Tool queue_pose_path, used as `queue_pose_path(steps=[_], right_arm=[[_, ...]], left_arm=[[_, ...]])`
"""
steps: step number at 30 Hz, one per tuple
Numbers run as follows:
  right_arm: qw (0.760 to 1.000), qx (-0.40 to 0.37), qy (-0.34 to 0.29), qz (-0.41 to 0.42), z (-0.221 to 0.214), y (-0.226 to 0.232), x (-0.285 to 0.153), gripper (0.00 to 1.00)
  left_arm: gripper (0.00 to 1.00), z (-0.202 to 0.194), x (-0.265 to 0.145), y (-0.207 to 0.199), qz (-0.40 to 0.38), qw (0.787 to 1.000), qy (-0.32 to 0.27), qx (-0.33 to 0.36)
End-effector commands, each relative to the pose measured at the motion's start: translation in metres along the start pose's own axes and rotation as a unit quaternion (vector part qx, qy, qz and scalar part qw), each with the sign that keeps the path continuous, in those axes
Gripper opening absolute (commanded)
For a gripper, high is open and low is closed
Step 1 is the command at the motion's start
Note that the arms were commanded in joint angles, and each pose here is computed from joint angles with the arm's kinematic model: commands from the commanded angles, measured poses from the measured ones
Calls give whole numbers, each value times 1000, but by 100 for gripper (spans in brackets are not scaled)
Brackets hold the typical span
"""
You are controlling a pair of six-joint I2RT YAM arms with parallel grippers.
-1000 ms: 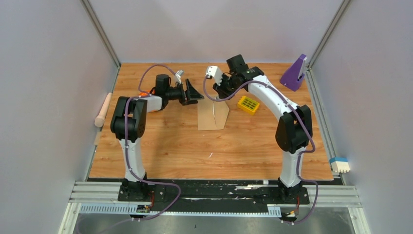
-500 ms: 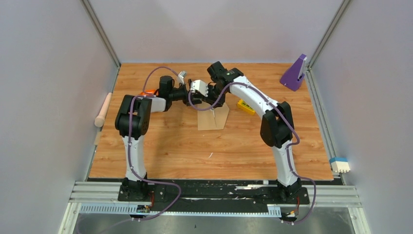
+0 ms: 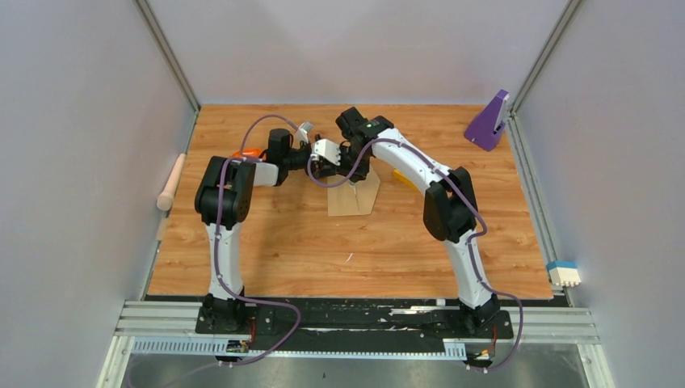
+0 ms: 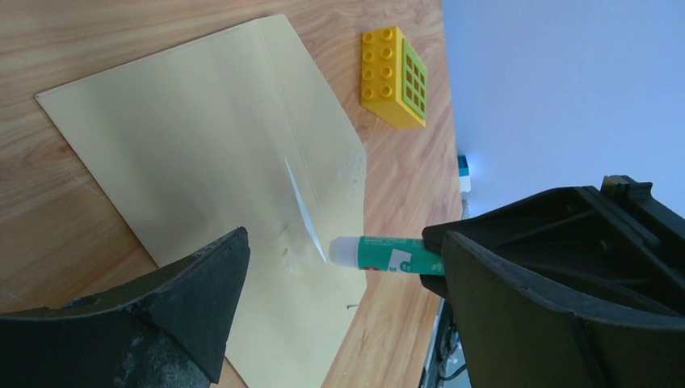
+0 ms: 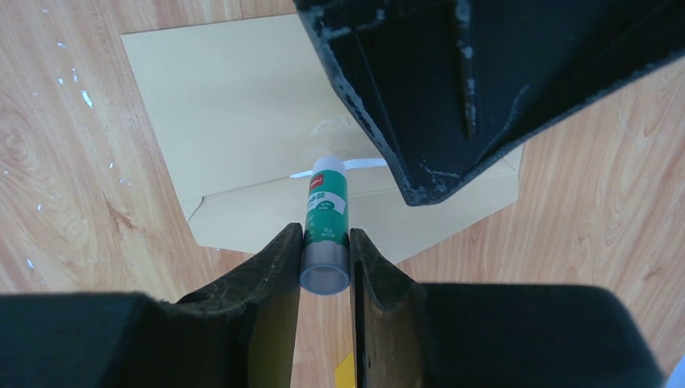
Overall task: Place the letter into the envelope and seal it
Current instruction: Paint the envelope at the center of the board.
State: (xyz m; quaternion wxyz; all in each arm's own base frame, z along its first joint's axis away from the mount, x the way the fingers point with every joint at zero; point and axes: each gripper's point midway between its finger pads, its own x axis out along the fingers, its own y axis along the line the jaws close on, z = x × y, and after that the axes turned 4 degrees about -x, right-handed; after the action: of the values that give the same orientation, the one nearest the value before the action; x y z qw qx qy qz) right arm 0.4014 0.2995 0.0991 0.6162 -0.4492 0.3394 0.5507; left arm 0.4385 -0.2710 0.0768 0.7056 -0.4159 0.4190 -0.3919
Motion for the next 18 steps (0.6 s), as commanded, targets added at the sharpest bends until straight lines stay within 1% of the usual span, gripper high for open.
queue_pose_path(steps=[1,5,9,15,17,18], right_arm=[[999,-15,-9,-32,16,-14,0,0],[999,-20,-16,-45,20,-19,3,0],[998,-20,-20,-55,23,-24,5,0],[998,-22,-21,-56,23,-25,7,0],[998,-21,-17,-53,21,-23,11,0],[998,-20,-15,-51,18,-23,13,0]], left_arm=[[96,7,5,-2,-2,1000,-4,16],[96,6,6,1,0,1000,-2,13],[92,4,7,4,1,1000,0,9],[77,1,8,10,4,1000,5,1],[70,0,9,14,8,1000,5,-3],[64,-1,9,16,11,1000,7,-5]])
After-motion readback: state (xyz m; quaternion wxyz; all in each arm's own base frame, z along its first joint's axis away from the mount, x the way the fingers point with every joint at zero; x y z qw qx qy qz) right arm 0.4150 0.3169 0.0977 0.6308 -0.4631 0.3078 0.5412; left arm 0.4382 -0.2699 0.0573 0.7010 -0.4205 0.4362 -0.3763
